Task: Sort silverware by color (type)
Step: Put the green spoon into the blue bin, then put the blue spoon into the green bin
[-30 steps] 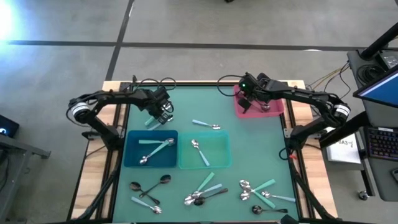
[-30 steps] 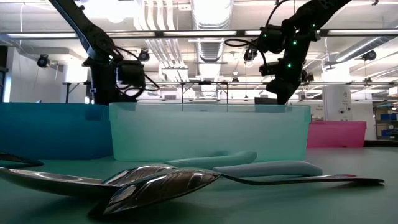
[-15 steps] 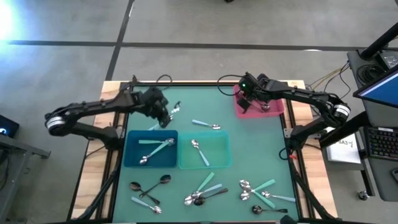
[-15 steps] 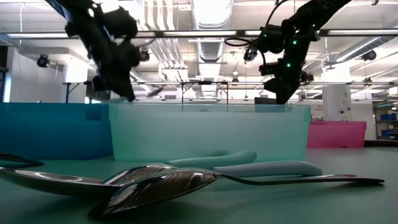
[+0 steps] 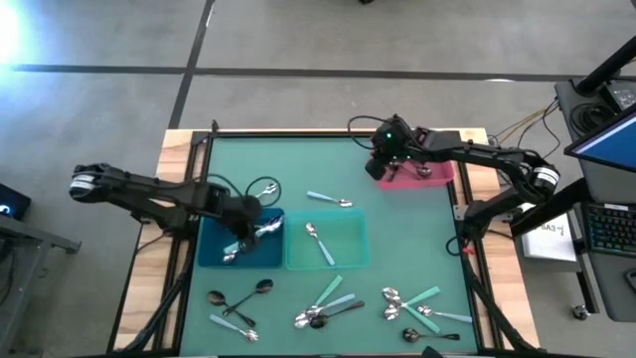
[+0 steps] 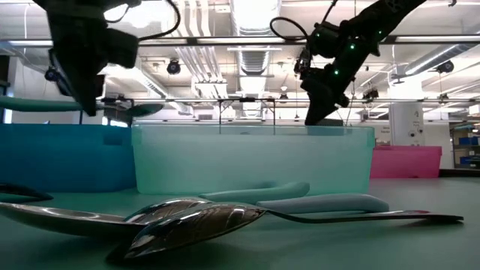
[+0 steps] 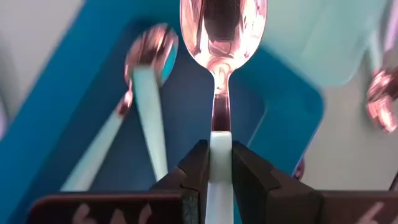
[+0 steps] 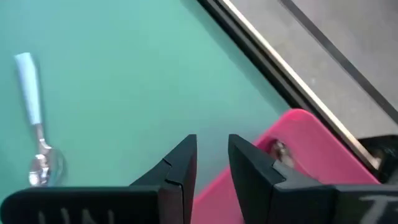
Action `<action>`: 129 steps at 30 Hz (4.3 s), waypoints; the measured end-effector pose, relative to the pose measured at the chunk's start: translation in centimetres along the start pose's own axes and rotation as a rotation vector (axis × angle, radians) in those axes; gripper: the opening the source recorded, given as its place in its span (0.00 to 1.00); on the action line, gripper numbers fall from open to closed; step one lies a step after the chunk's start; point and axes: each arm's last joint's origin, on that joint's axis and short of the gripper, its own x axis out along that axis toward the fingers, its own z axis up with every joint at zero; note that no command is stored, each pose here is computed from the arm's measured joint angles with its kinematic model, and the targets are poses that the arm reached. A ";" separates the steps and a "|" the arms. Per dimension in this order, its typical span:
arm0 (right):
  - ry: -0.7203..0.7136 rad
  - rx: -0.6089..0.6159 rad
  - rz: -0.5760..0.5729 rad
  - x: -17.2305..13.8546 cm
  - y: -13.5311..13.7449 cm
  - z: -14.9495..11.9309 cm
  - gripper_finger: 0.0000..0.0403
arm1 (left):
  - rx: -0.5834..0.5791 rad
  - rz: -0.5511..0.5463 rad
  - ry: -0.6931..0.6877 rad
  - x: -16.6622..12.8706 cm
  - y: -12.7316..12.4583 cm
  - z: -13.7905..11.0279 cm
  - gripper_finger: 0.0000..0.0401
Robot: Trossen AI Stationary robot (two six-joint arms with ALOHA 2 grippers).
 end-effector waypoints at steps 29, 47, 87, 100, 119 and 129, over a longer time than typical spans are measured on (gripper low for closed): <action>0.272 -0.079 0.133 10.7 9.0 4.1 0.19 | 0.049 0.120 0.183 0.0 0.6 -2.0 0.28; 0.297 -0.149 0.238 12.0 14.2 2.8 0.19 | 0.093 0.167 0.236 -0.3 1.1 -2.6 0.28; 0.266 -0.166 0.240 12.2 12.4 3.7 0.04 | 0.117 0.186 0.221 -0.2 1.3 -2.6 0.28; 0.161 -0.191 0.315 7.6 12.3 5.9 0.04 | 0.119 0.194 0.202 -0.1 1.2 -2.5 0.28; 0.139 -0.412 0.503 4.3 16.2 5.1 0.04 | 0.182 0.197 -0.266 0.1 -0.5 0.7 0.28; 0.129 -0.485 0.555 3.8 16.9 4.6 0.04 | 0.277 0.124 -0.439 -0.3 -1.8 2.1 0.28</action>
